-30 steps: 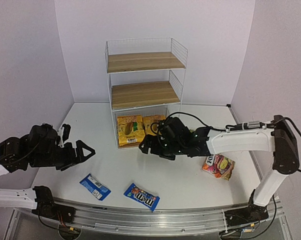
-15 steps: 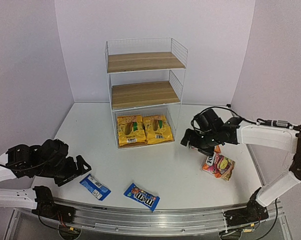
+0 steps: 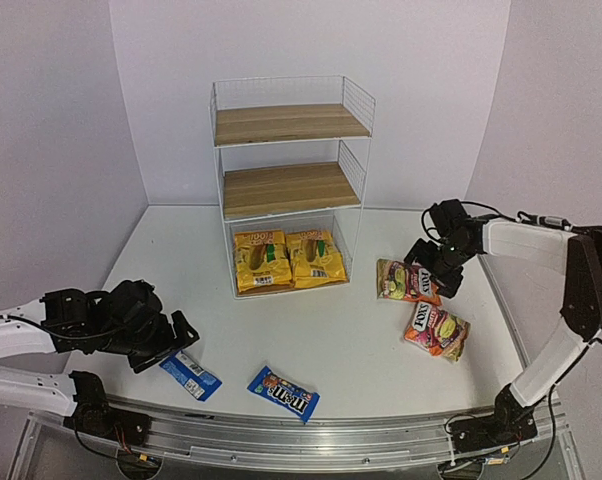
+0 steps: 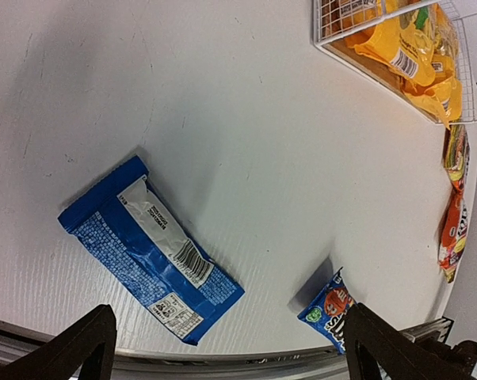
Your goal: Place and organize the candy bags onto the shelf
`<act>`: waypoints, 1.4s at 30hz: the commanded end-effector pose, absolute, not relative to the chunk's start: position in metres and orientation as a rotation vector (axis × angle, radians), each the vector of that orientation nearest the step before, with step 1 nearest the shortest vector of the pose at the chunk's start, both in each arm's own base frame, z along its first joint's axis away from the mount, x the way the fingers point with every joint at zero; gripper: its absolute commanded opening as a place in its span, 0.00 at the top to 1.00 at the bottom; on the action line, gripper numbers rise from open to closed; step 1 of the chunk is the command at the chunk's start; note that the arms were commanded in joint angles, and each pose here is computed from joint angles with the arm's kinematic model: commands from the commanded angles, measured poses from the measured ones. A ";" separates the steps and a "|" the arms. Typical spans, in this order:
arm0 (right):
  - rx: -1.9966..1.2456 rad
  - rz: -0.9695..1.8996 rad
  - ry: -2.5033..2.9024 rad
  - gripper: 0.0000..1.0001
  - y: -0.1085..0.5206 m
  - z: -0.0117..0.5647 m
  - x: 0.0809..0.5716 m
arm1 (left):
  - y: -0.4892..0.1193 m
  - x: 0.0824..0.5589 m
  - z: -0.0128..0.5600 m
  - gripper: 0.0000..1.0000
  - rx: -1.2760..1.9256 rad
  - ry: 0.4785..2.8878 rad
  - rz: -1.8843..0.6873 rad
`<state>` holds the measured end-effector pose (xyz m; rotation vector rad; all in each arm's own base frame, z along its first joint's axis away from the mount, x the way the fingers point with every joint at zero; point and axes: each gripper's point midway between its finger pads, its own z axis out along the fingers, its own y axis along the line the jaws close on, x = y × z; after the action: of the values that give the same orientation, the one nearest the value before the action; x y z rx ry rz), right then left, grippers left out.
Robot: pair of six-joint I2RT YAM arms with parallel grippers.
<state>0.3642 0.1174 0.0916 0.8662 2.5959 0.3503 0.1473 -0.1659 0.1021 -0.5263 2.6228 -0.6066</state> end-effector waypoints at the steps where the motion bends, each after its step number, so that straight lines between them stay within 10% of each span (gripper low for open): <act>1: 0.925 0.342 2.604 0.03 0.100 0.086 0.378 | -0.179 0.157 0.115 0.00 -0.544 2.574 -0.672; 26: 0.731 0.180 2.854 0.18 0.091 0.003 0.386 | -0.171 0.161 0.129 0.00 -0.558 2.518 -0.672; 38: 0.693 0.086 2.759 0.97 0.076 0.014 0.398 | -0.177 0.165 0.134 0.00 -0.539 2.504 -0.695; 42: 0.589 0.133 2.706 1.00 0.080 0.039 0.405 | -0.186 0.170 0.145 0.00 -0.473 2.474 -0.738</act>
<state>0.4046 0.0876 0.0168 0.6851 2.7532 0.1698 0.1577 -0.1711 0.1149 -0.5294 2.5555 -0.6502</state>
